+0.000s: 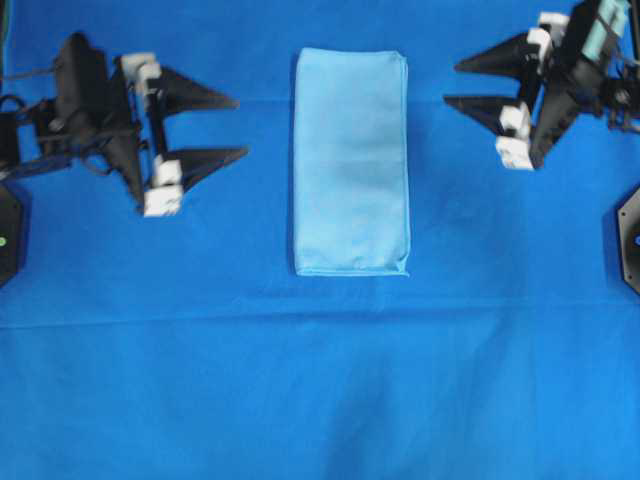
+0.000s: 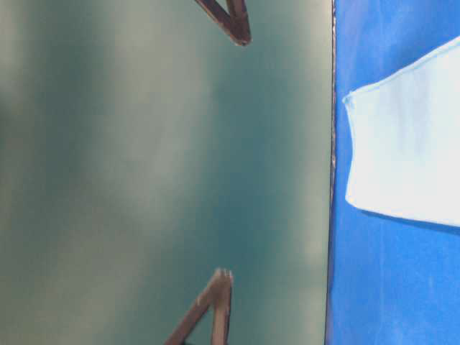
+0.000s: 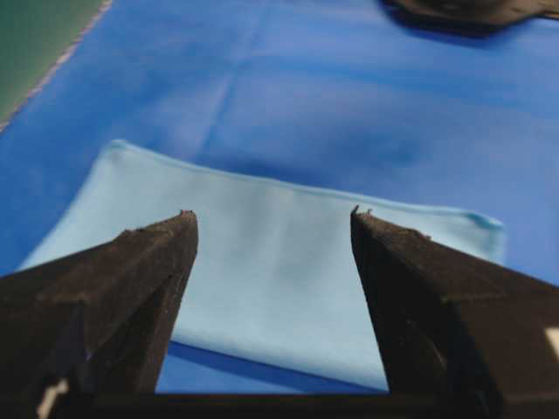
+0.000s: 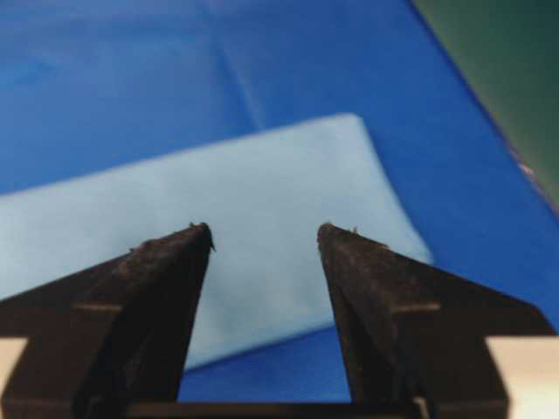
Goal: Fold the light blue towel.
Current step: 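Move both grippers to the strip's far end and grasp its corners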
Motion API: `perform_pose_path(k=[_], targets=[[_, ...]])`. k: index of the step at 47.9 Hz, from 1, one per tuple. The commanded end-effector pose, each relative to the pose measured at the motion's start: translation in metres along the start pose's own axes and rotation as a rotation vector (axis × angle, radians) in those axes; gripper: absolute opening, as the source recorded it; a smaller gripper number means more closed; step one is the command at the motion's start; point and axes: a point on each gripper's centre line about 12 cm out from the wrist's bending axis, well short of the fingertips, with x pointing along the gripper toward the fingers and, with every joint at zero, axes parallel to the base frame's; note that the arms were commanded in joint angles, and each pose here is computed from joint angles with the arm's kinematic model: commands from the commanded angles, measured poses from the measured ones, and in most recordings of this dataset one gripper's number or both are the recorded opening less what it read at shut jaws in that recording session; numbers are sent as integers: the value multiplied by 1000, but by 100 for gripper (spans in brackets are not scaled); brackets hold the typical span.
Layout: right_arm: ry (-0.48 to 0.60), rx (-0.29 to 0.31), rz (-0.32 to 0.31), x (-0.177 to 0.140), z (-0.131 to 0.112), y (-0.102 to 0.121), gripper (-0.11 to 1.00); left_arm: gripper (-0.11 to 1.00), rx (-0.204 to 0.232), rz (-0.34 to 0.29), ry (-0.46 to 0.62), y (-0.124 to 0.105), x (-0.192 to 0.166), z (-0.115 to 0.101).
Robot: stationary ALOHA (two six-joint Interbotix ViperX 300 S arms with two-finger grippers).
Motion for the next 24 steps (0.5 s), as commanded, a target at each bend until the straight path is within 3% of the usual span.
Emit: perform_pose_path(k=[1,12,24], targets=[[40,5,-45,17,6,-15,57,68,-6,38,-5,13,18,8],[209,-21,-107,69,-14,-49,58,68,-39,150,104,57,66,-17],[293,-10,-120,109,-41,-70,58,68,-72,233,201,98,105,-57]])
